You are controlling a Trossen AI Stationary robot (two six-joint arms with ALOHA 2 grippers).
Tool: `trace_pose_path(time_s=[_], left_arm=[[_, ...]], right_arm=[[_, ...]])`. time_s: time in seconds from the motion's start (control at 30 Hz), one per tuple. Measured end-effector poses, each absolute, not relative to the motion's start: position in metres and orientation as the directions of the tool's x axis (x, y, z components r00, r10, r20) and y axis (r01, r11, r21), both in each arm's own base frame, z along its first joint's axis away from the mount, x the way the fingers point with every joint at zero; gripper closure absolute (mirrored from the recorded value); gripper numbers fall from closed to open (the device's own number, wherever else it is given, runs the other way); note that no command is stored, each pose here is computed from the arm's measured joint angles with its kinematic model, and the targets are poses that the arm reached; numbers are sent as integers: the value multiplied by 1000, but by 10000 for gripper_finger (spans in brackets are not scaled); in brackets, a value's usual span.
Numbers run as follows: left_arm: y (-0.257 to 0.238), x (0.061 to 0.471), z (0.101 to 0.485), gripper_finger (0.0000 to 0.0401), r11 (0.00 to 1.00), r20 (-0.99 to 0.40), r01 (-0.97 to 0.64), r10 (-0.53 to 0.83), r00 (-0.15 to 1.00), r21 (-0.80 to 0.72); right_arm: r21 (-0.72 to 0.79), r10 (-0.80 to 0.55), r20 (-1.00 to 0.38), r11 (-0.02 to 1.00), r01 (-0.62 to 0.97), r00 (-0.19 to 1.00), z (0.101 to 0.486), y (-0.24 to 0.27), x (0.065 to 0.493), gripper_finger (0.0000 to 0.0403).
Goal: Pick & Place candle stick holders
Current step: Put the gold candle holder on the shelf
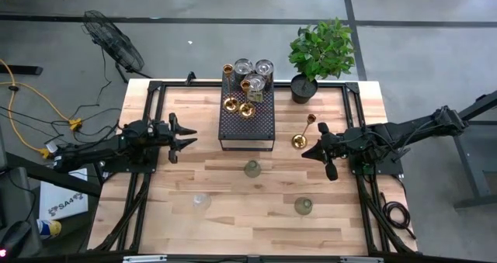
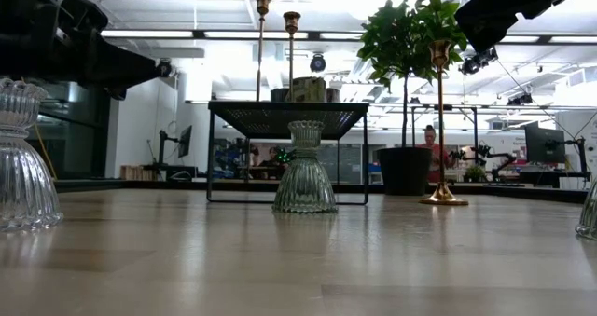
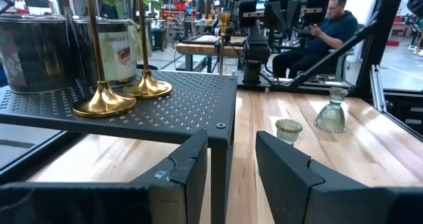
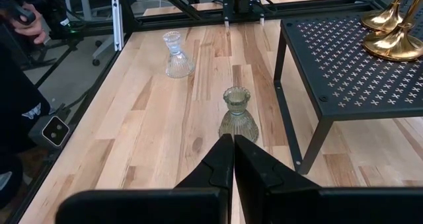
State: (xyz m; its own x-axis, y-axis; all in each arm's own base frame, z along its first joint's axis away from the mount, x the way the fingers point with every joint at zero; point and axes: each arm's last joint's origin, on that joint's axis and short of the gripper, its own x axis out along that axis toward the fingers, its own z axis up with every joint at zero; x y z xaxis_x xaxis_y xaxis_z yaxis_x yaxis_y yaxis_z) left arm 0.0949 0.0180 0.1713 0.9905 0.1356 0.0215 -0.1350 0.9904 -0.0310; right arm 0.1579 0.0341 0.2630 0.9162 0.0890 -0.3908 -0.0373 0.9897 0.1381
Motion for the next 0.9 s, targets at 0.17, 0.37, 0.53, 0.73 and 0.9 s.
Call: trace_pose_path(time_s=[0.17, 0.37, 0.53, 0.73, 0.9], left_arm=[[18, 95, 171, 276, 990, 20, -135, 136, 991, -30], [18, 95, 171, 276, 990, 18, -136, 136, 991, -31], [18, 95, 171, 276, 990, 17, -136, 136, 991, -34], [18, 95, 170, 276, 989, 15, -134, 135, 991, -64], [18, 95, 170, 276, 987, 9, -135, 137, 991, -83]], right_arm=[[138, 89, -391, 990, -37, 916, 263, 34, 158, 398], [138, 89, -390, 990, -37, 916, 263, 34, 158, 398], [138, 89, -391, 990, -37, 916, 263, 34, 158, 398], [138, 89, -391, 990, -37, 916, 263, 34, 158, 398], [138, 89, -391, 990, -37, 916, 263, 34, 158, 398]])
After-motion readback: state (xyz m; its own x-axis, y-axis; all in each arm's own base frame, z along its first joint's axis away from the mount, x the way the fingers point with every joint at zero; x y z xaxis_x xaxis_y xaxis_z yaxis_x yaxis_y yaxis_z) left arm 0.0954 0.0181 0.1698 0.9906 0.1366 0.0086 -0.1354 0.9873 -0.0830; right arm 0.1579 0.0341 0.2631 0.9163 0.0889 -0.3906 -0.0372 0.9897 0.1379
